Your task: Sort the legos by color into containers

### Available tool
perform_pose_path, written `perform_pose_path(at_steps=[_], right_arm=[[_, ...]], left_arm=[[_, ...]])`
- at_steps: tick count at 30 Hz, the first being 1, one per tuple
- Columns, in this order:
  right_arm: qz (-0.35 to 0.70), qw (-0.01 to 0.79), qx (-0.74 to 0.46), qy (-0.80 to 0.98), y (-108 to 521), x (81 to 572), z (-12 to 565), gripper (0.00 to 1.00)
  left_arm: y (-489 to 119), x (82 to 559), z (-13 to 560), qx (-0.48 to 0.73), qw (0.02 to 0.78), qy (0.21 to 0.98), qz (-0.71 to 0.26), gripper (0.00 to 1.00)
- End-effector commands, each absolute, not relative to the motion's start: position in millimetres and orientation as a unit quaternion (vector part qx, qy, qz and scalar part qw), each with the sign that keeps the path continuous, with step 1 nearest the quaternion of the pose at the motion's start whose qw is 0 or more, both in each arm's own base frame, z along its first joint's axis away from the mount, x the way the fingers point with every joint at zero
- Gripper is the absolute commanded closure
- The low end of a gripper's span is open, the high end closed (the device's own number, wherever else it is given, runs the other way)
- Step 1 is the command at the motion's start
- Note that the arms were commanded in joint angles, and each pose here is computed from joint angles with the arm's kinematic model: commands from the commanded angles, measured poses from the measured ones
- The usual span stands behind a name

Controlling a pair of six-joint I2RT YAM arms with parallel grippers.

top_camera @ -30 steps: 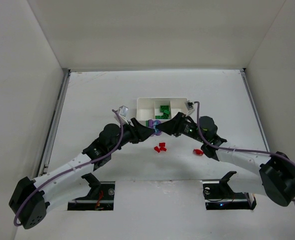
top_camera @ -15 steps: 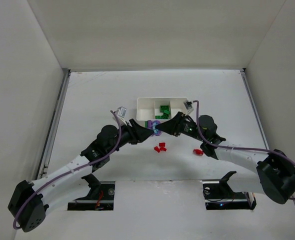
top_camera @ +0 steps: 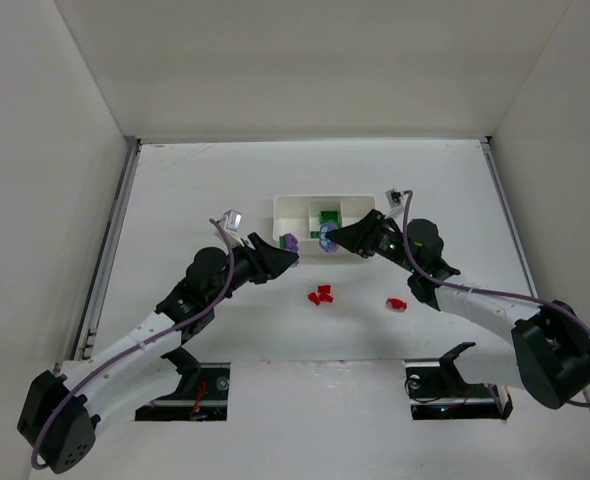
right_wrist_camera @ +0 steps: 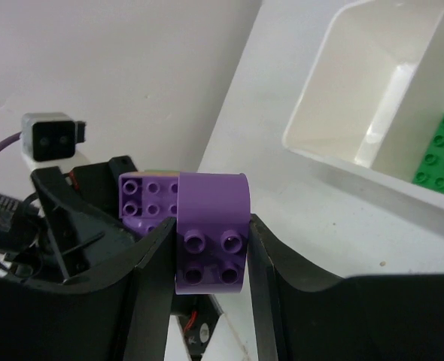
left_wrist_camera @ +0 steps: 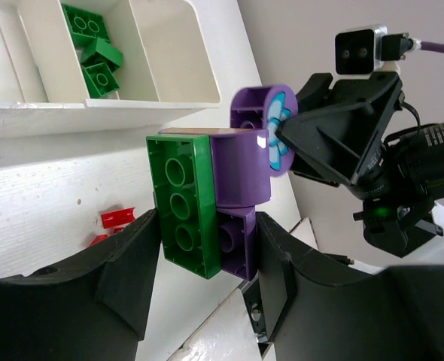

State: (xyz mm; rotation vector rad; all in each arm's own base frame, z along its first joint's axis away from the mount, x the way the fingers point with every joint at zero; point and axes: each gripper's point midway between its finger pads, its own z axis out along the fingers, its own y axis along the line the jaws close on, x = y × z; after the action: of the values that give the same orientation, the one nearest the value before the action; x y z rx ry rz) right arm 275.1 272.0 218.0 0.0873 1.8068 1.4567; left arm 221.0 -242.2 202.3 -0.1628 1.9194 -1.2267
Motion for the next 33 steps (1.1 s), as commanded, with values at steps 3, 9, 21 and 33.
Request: perform_pose_path(at_steps=[3,9,21,33], right_arm=[[0.498,0.457,0.038,0.736,267,322,223,0.61],[0.460,0.470,0.029,0.753,270,332,221,0.61],[0.452,0.436,0.017,0.778,330,369,199,0.60],[0.444,0.417,0.025,0.793,345,378,188,0.60]], left_arm=[[-247,221,203,-0.044,0.424,0.762,-0.488,0.74],[-241,225,192,-0.042,0.432,0.768,-0.471,0.73],[-206,230,172,-0.087,0.456,0.773,-0.433,0.73],[-202,240,180,-0.084,0.474,0.767,-0.425,0.73]])
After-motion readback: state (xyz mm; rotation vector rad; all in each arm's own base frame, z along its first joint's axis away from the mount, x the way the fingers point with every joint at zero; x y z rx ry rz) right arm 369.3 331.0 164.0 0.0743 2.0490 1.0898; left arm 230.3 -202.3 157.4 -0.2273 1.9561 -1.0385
